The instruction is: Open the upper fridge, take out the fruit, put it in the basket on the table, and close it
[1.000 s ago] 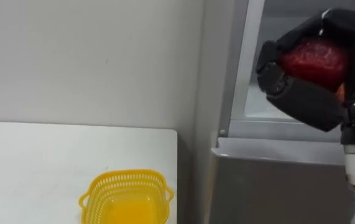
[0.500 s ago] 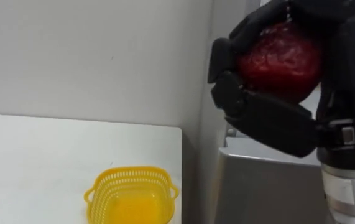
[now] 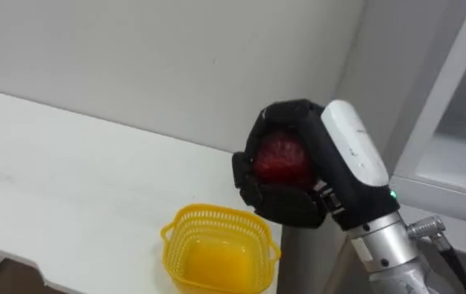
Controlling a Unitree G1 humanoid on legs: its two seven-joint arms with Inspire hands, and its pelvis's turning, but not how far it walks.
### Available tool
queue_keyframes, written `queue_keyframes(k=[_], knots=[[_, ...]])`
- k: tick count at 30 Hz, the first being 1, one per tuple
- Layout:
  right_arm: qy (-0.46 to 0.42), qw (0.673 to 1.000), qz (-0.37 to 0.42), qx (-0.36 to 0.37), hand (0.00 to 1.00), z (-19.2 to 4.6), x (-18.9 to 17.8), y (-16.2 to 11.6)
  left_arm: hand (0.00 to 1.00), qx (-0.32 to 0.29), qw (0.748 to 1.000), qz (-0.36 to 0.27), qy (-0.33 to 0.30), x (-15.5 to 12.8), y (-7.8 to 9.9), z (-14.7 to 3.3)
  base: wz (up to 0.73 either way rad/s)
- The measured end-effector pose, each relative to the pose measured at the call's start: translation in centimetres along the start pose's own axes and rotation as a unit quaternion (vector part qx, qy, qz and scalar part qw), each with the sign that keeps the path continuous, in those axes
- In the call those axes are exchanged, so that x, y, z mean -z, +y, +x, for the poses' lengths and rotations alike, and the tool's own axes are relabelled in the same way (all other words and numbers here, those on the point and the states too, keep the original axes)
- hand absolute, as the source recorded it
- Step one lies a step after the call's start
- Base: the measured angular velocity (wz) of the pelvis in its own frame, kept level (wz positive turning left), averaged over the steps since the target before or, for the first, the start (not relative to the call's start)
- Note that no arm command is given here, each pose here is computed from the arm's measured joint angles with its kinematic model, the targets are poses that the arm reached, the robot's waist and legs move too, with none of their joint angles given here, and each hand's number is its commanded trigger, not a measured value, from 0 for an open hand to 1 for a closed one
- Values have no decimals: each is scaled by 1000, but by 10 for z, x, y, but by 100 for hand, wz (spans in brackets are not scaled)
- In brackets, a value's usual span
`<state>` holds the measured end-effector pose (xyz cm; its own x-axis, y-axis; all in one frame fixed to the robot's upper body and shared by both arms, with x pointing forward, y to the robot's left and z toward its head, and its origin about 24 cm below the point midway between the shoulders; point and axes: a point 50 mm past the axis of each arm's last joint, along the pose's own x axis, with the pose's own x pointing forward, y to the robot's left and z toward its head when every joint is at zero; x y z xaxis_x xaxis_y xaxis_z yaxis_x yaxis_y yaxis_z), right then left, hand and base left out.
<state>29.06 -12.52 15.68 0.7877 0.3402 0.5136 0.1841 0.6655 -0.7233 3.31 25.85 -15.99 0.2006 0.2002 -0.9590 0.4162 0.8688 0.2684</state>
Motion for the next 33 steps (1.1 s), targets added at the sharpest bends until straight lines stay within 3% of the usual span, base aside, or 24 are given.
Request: queue_keyframes(k=[6, 15, 21, 33], knots=[[110, 993, 32, -36, 100, -11, 44, 17, 0, 7, 1000, -2, 12, 10, 2, -2, 31], [223, 968, 58, -96, 100, -34, 82, 40, 0, 25, 998, -13, 51, 29, 3, -5, 9], [253, 956, 71, -130, 100, -43, 90, 53, 0, 15, 998, -9, 56, 31, 11, -6, 14], [280, 948, 91, -125, 100, -45, 98, 54, 0, 3, 999, -6, 43, 31, 16, -9, 1]])
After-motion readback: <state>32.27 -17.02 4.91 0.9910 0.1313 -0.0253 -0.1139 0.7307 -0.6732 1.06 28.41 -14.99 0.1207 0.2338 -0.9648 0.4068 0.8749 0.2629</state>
